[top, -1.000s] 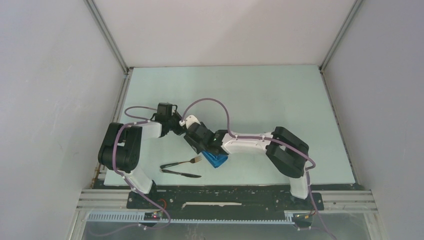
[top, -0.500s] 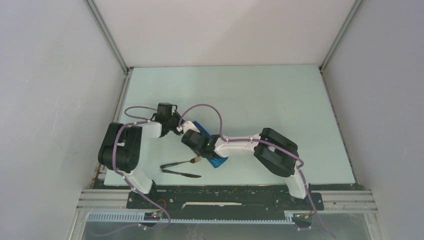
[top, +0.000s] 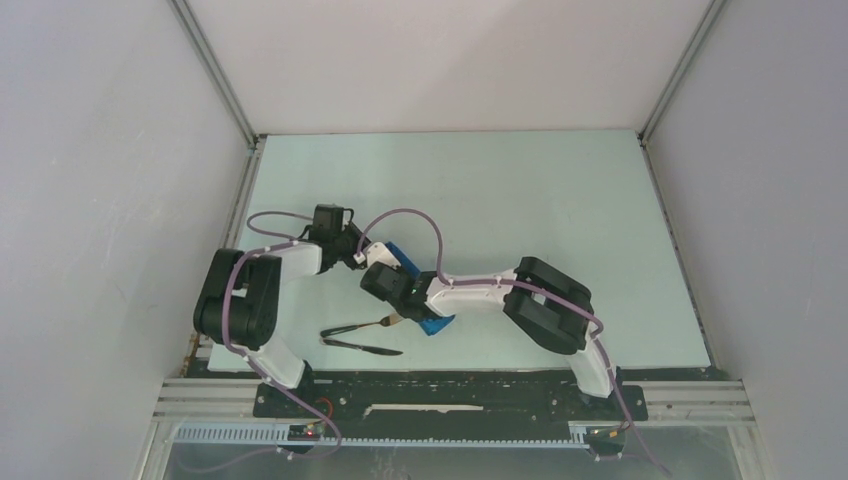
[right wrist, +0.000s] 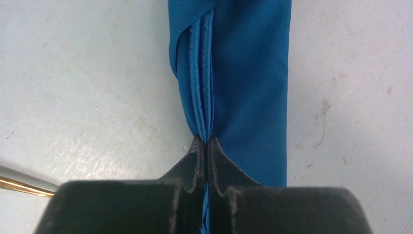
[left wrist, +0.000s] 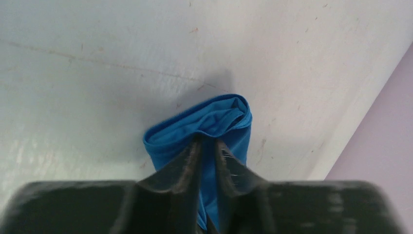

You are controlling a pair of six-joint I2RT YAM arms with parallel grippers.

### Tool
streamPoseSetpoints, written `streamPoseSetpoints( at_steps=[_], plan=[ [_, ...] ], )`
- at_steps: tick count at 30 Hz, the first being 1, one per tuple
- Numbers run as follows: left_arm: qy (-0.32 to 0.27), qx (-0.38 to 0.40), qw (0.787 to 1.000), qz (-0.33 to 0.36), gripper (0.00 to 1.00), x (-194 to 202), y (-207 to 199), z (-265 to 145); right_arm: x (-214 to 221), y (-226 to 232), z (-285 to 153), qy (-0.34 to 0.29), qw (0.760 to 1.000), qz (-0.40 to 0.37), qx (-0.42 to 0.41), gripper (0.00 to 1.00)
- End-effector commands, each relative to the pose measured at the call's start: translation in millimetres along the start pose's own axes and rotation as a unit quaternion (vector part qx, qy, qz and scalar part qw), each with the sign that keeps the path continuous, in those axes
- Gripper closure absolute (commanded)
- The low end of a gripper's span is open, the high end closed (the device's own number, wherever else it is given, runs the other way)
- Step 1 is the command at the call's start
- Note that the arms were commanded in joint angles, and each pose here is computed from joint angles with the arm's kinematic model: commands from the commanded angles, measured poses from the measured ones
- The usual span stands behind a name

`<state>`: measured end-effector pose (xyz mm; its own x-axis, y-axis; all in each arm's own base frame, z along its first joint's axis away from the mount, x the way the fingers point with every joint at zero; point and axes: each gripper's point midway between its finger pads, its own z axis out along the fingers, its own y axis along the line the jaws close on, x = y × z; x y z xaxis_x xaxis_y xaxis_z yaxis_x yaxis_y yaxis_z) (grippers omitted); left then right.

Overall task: Fold the napkin into a case and place the utensils inside
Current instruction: Turn over the smaller rectangle-folded napkin at the center of the board.

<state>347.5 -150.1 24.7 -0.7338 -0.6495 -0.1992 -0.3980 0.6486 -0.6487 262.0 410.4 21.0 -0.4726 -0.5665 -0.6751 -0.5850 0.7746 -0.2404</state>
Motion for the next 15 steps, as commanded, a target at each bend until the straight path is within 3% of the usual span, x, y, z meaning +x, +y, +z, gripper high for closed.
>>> streamPoseSetpoints(
  at_steps=[1, 4, 9, 15],
  plan=[
    [-0.033, 0.021, 0.999, 0.032, 0.68, -19.2, -33.3, -33.8, -2.1, -2.8, -11.4, 0.013, 0.999, 0.026, -0.03, 1.0],
    [-0.06, 0.033, 0.996, 0.061, 0.5, -35.7, -59.4, -64.2, -15.9, -1.8, -22.8, 0.01, 0.994, 0.073, -0.084, 1.0],
    [-0.127, 0.018, 0.988, 0.087, 0.47, -65.5, -66.5, -122.1, -35.0, 4.5, -50.2, 0.016, 0.965, 0.156, -0.211, 1.0],
    [-0.189, -0.007, 0.975, 0.121, 0.46, -81.7, -61.6, -174.5, -49.7, -1.7, -82.7, 0.027, 0.876, 0.284, -0.388, 1.0]
  ],
)
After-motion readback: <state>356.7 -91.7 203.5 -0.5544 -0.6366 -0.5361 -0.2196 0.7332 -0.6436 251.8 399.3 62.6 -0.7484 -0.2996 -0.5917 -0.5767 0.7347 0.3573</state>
